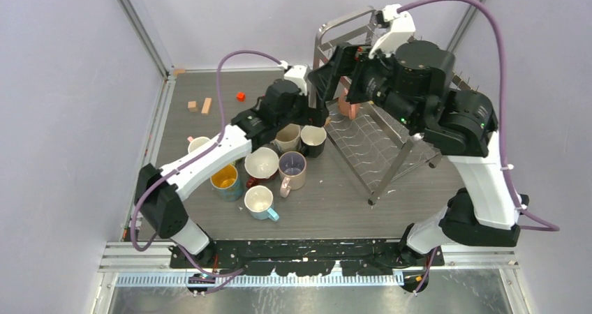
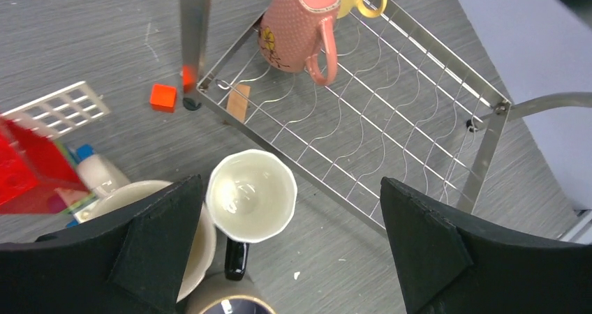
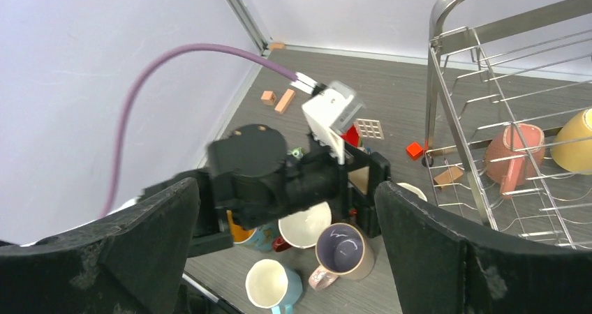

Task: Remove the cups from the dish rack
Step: Unload the cup from the dish rack.

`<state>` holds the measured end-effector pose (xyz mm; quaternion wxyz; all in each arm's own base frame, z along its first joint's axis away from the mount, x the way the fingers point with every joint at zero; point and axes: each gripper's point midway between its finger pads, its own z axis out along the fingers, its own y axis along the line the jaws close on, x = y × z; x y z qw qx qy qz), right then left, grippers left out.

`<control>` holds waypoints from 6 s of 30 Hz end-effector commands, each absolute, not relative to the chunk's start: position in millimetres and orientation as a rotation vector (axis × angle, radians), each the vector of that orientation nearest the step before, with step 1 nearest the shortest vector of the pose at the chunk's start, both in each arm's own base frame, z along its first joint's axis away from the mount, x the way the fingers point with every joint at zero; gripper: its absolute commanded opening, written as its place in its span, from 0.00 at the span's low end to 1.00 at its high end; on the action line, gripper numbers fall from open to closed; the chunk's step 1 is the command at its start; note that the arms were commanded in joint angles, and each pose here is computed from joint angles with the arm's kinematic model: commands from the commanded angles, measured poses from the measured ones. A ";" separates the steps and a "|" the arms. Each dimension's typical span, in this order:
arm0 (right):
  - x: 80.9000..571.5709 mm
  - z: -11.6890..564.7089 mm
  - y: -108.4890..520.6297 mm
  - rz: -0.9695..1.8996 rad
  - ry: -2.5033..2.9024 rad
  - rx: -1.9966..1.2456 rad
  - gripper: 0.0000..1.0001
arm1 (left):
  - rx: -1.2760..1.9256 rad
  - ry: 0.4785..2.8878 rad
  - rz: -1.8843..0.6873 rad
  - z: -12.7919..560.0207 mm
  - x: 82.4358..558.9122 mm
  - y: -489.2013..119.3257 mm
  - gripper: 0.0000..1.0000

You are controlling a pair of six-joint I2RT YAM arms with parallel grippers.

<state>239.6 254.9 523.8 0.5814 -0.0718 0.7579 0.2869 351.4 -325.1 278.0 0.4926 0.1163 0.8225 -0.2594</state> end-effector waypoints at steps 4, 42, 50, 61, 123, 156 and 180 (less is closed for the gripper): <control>223.8 548.8 234.2 0.748 1.697 -0.113 1.00 | 0.257 1.837 -0.636 276.5 373.9 -369.3 0.98; 201.3 533.0 195.4 0.716 1.731 -0.097 1.00 | 0.079 1.842 -0.379 161.0 448.8 -477.6 0.46; 199.3 531.0 193.0 0.714 1.735 -0.102 1.00 | 0.049 1.875 -0.342 142.7 456.5 -483.1 0.45; 197.1 530.2 189.5 0.707 1.737 -0.110 1.00 | 0.011 1.901 -0.320 127.4 463.3 -485.9 0.39; 210.7 498.9 205.4 0.675 1.781 -0.097 1.00 | 0.153 1.835 -0.750 278.3 329.3 -382.3 0.00; 249.9 467.9 303.4 0.974 1.817 -0.080 0.99 | -0.020 1.457 -1.763 435.9 260.0 -216.7 0.00; 286.9 487.8 339.2 1.259 1.713 0.100 0.65 | -0.053 1.338 -1.991 449.0 244.5 -217.1 0.00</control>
